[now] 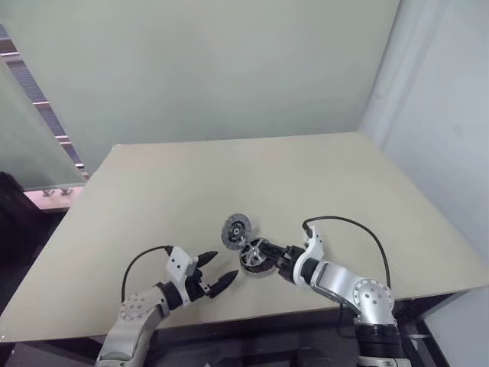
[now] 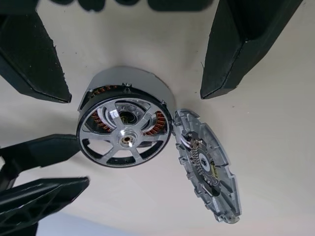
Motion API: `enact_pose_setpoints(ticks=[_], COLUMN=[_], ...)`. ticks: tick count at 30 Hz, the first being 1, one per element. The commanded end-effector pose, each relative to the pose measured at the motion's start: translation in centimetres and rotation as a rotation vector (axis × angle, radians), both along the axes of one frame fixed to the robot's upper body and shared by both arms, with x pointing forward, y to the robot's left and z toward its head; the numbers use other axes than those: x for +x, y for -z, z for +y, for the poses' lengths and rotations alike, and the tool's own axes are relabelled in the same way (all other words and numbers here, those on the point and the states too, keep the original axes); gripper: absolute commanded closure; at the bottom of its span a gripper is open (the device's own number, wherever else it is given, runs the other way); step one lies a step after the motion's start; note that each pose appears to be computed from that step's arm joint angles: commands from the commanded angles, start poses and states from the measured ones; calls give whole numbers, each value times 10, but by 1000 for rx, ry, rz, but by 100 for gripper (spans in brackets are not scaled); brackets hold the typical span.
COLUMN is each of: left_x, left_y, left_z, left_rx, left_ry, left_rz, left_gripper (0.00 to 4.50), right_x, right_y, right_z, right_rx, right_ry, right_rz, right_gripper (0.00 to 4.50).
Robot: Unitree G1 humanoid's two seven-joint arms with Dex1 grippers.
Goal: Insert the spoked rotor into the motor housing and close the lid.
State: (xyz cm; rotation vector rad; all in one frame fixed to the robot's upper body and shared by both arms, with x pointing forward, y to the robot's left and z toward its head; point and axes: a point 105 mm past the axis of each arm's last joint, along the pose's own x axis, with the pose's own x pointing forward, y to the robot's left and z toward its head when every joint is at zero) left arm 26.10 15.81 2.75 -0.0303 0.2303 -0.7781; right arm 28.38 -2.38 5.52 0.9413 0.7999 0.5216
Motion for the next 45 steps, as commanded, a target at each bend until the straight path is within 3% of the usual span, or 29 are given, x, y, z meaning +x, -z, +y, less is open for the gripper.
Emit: enact_pose_setpoints(ticks=[1,7,12,15,21,23,29,34,37,43,45], left_x=[3,3,3,3,3,3,4,4,4,5,6], left_y=[-12,-12,-13,-14,-15,-16,-18,-20,-20,-19,-19], left_z=[-7,-8,-6,-5,-3,-2,0,2,2,1,0], left_rx=[-7,-6,0,4,10,13,20,22,22,18,17], left_ry=[31,37,40,40,39,37,30,23,18,20,21], left_rz=[-50,-47,-46,-46,-46,-46,-51,-56,-57,-56,-56], left_gripper=[0,0,0,0,0,0,0,0,0,0,0], right_x=[-1,1,8,8,13,17,28,22,20,25,26], right_y=[-24,-32,-48,-47,-42,-34,6,44,46,23,13], right_z=[-7,-19,-21,-16,5,11,20,14,10,7,4], right_rx=[-3,-103,-238,-328,-434,-474,-587,-681,-692,-681,-696], right_ry=[-17,-17,-45,-99,-158,-178,-219,-286,-288,-272,-303], right_rz=[-93,-181,-428,-565,-775,-794,-750,-692,-699,-784,-813], right_gripper=[131,131,131,186,399,447,447,447,447,447,410])
